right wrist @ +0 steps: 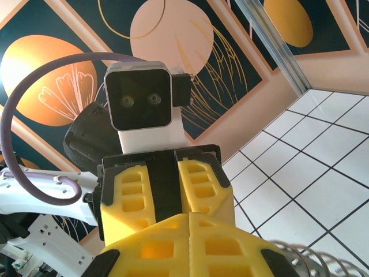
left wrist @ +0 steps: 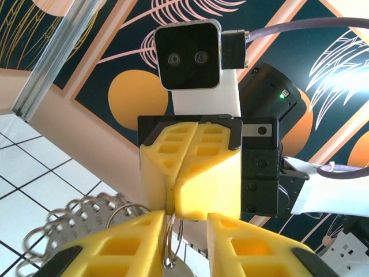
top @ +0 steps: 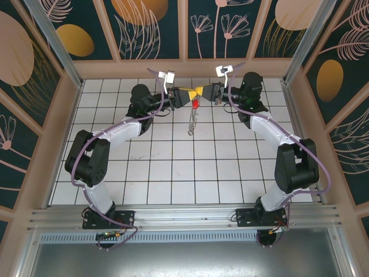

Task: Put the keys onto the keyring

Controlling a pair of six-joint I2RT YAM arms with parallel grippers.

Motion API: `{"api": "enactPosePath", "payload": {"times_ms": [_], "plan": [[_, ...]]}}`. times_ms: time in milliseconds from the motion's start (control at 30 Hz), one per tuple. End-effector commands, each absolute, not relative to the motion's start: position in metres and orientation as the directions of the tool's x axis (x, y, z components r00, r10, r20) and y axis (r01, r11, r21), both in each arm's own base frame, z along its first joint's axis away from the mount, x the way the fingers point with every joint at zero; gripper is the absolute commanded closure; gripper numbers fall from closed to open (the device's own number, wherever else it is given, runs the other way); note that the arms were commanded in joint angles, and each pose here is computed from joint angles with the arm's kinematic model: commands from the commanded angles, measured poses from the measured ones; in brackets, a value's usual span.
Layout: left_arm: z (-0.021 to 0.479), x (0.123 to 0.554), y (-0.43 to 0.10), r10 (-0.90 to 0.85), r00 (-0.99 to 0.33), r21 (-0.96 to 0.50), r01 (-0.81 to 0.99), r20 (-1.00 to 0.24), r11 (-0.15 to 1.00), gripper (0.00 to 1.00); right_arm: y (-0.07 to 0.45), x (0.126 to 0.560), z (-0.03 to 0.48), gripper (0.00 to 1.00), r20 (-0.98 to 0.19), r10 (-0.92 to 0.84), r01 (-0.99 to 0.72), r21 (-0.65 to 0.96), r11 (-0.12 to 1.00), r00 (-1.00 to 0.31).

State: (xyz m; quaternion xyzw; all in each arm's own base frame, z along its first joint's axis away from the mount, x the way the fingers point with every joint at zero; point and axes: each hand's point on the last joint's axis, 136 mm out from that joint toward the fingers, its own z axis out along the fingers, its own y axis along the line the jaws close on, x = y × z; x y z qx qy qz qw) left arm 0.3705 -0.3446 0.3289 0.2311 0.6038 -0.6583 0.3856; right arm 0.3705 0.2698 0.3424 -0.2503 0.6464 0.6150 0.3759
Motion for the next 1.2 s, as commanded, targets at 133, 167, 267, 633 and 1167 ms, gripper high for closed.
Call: {"api": "enactPosePath", "payload": {"times_ms": [133,167,267,633,1167], "plan": [[0.333,0.355,-0.356,-0.186,-0.582,-0.588,0.808,-0.791,-0.027,0.88,0.276,0.369,0.361,1.0,-0.832,0.143,-0.83,0.55,0.093,-0.535],[0.333,0.356,-0.356,-0.188,-0.584,-0.59,0.807,-0.79,-0.024,0.91,0.276,0.368,0.36,1.0,-0.832,0.141,-0.829,0.551,0.093,-0.537],[0.334,0.358,-0.356,-0.198,-0.583,-0.59,0.807,-0.788,-0.024,1.0,0.276,0.368,0.359,1.0,-0.834,0.137,-0.831,0.549,0.094,-0.535],[0.352,0.364,-0.352,-0.287,-0.591,-0.606,0.794,-0.754,-0.046,1.0,0.231,0.367,0.38,0.61,-0.854,0.253,-0.83,0.51,0.226,-0.455],[0.379,0.365,-0.345,-0.371,-0.653,-0.648,0.745,-0.66,-0.158,1.0,0.216,0.334,0.339,0.52,-0.848,0.352,-0.838,0.49,0.239,-0.396]]}}
